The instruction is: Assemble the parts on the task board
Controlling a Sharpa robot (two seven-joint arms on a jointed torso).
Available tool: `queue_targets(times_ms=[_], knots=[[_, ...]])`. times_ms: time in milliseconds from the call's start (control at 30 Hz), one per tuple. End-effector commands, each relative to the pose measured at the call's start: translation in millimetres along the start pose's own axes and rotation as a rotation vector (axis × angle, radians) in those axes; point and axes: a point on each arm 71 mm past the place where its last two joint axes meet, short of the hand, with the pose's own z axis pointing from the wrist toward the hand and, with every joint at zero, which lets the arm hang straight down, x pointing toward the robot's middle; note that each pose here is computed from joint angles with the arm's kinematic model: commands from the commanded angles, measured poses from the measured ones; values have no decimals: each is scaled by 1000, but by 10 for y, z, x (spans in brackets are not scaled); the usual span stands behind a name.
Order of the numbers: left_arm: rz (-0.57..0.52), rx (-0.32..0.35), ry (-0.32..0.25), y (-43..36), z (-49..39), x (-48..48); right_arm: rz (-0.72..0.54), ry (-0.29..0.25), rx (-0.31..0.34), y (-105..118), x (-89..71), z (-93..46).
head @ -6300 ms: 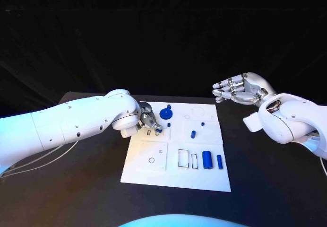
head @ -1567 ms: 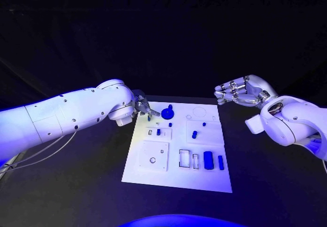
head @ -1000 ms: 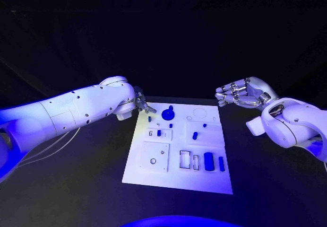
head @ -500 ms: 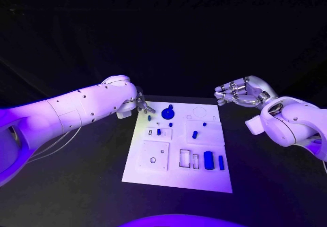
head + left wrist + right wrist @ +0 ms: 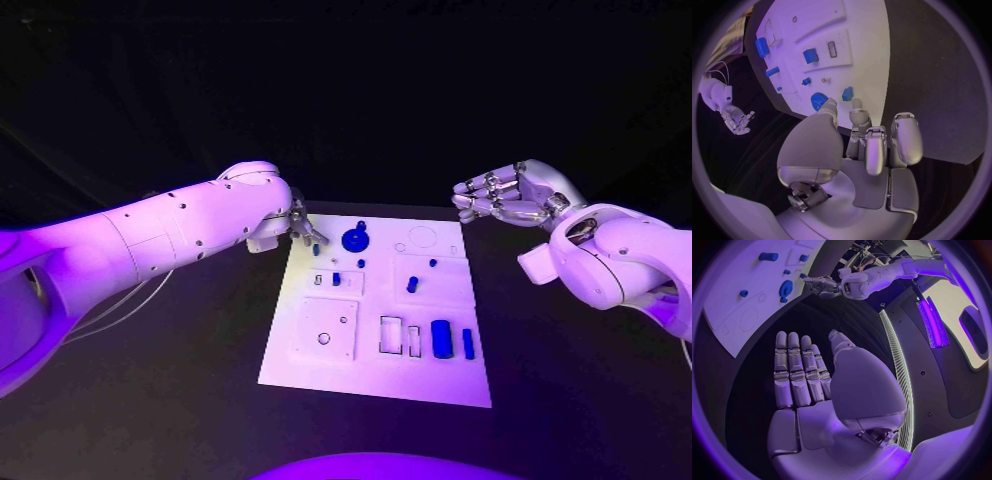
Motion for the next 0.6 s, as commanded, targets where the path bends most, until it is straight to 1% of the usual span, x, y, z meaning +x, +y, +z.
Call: queue_targets(times_ms=[33, 600], knots=[[14, 6, 36, -28, 2, 35, 2, 19, -7, 7, 23, 3], [-13, 11, 47, -50, 18, 59, 3, 21, -8, 9, 26, 3]])
